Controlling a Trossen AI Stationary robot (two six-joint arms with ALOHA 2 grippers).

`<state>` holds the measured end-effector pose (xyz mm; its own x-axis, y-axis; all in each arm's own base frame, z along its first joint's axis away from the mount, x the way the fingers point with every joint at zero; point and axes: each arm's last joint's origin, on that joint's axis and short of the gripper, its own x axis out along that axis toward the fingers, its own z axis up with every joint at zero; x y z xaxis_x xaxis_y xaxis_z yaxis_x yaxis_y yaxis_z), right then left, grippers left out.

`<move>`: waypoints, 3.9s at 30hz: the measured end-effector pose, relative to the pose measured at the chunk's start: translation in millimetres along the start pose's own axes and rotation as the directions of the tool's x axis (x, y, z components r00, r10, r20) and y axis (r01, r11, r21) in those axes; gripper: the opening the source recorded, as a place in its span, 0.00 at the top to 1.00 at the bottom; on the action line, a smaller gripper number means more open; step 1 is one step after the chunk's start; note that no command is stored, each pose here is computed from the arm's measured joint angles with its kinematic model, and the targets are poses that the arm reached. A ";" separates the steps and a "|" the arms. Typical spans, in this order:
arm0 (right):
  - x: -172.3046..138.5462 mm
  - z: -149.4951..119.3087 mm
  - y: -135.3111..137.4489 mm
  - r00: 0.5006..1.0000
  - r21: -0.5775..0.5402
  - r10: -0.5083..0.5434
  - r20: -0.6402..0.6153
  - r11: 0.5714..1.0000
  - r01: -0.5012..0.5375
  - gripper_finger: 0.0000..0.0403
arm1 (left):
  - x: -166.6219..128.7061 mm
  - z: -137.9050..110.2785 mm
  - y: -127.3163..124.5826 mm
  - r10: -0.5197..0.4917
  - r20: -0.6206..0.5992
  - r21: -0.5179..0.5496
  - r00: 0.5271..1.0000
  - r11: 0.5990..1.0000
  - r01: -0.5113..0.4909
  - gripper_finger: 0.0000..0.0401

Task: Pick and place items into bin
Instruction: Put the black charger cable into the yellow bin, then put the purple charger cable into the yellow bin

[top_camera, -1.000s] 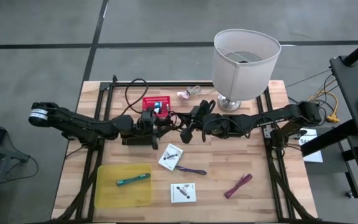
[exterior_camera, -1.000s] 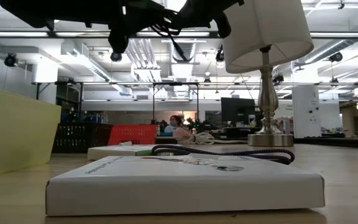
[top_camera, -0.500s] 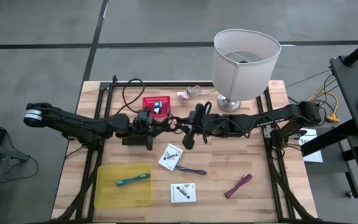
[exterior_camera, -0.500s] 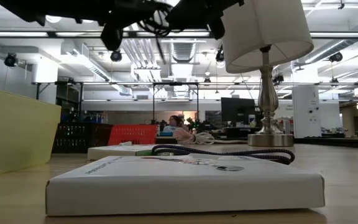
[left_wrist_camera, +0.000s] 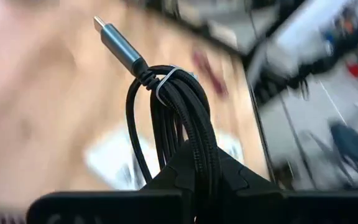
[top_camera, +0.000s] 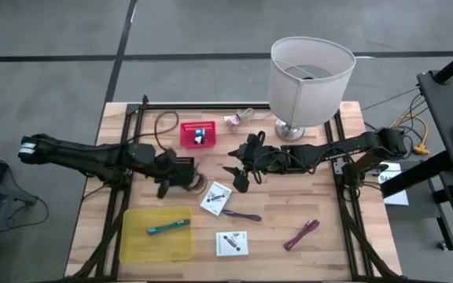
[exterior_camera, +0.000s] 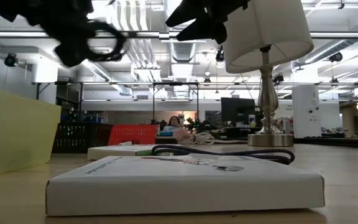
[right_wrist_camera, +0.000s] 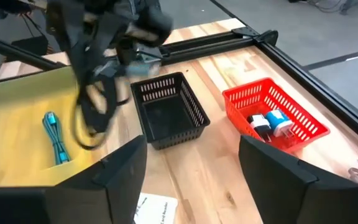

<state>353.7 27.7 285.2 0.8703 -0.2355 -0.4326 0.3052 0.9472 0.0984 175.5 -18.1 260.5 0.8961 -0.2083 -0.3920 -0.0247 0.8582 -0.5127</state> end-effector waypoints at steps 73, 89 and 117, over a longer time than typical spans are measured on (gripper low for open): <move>2.0 -136.7 40.3 0.718 -0.048 0.371 -0.589 0.871 -0.489 0.39 | 12.9 -55.5 -10.6 -0.217 -0.551 -0.362 0.806 0.932 0.003 0.30; 23.6 -180.6 54.8 0.740 -0.134 0.261 -0.620 0.894 -0.428 0.45 | 21.2 -38.4 -12.6 -0.061 -0.290 -0.119 0.955 0.993 0.027 0.30; 1.9 -114.4 56.5 0.883 -0.059 0.317 -0.346 0.932 -0.357 0.97 | 24.2 -25.0 -20.9 -0.135 -0.144 -0.054 0.980 0.990 0.129 0.30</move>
<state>328.3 105.7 187.4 0.7318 0.1671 -0.6608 -0.0488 0.9798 0.1937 186.7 -52.8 242.6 0.8177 -0.3880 -0.4252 0.0668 0.7977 -0.5994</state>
